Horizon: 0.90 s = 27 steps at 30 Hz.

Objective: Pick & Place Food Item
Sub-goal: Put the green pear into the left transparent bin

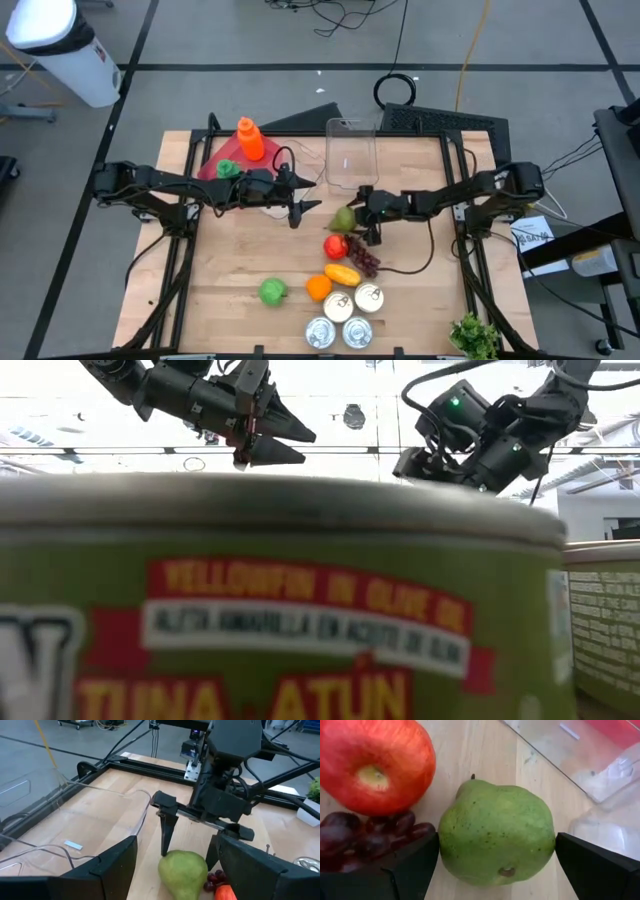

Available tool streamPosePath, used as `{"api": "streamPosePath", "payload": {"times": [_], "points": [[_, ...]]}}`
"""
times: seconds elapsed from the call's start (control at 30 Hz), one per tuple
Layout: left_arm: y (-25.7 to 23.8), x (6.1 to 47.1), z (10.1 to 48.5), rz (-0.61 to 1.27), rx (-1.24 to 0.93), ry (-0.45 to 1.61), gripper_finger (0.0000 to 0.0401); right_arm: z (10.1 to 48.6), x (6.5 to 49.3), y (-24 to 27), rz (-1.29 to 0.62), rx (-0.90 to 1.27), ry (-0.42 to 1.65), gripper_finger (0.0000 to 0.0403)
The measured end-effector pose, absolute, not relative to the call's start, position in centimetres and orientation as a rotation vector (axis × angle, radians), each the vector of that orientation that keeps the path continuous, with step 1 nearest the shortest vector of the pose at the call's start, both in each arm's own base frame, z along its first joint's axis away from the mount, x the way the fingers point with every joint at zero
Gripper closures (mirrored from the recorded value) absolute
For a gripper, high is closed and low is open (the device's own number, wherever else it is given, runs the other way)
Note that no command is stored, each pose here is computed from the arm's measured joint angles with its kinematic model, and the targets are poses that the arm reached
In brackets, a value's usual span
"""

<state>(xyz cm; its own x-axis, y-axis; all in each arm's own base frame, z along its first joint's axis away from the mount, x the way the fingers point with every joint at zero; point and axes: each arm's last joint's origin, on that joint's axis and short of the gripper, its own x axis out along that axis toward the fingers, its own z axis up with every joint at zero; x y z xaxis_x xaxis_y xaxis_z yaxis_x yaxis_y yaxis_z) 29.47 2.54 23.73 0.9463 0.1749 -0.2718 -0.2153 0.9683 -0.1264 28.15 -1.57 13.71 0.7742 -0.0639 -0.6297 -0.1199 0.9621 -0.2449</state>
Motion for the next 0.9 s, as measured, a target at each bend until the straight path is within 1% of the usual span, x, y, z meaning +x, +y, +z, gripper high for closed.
{"api": "streamPosePath", "payload": {"times": [0.13, 0.2, 0.27, 0.33, 0.4, 0.43, 0.6, 0.67, 0.9], "points": [[2.5, 29.5, 23.7, 0.199, -0.156, 0.263, 0.0120, 13.6, 28.4, -1.6, 0.034, -0.272, 0.673, 0.0028], [2.5, 29.5, 23.7, 0.199, -0.156, 0.266, 0.0122, 13.6, 28.4, -1.5, 0.037, -0.233, 0.661, 0.0032], [2.5, 29.5, 23.7, 0.200, -0.156, 0.269, 0.0125, 13.6, 28.5, -1.5, 0.019, -0.181, 0.657, 0.0046], [2.5, 29.5, 23.7, 0.200, -0.156, 0.269, 0.0127, 13.6, 28.5, -1.5, 0.005, -0.137, 0.655, 0.0068], [2.5, 29.5, 23.7, 0.200, -0.156, 0.269, 0.0127, 13.6, 28.5, -1.5, 0.000, -0.121, 0.655, 0.0093], [2.5, 29.5, 23.7, 0.200, -0.156, 0.269, 0.0127, 13.6, 28.5, -1.5, 0.002, -0.121, 0.655, 0.0099], [2.5, 29.5, 23.7, 0.200, -0.156, 0.269, 0.0128, 13.9, 28.5, -1.1, 0.012, -0.127, 0.630, 0.0100], [2.5, 29.5, 23.7, 0.199, -0.153, 0.269, 0.0128, 14.6, 28.4, -0.8, 0.002, -0.135, 0.597, 0.0100], [2.1, 29.6, 23.9, 0.174, -0.093, 0.245, 0.0128, 19.6, 26.8, 0.3, -0.149, -0.159, 0.414, 0.0100]]}}
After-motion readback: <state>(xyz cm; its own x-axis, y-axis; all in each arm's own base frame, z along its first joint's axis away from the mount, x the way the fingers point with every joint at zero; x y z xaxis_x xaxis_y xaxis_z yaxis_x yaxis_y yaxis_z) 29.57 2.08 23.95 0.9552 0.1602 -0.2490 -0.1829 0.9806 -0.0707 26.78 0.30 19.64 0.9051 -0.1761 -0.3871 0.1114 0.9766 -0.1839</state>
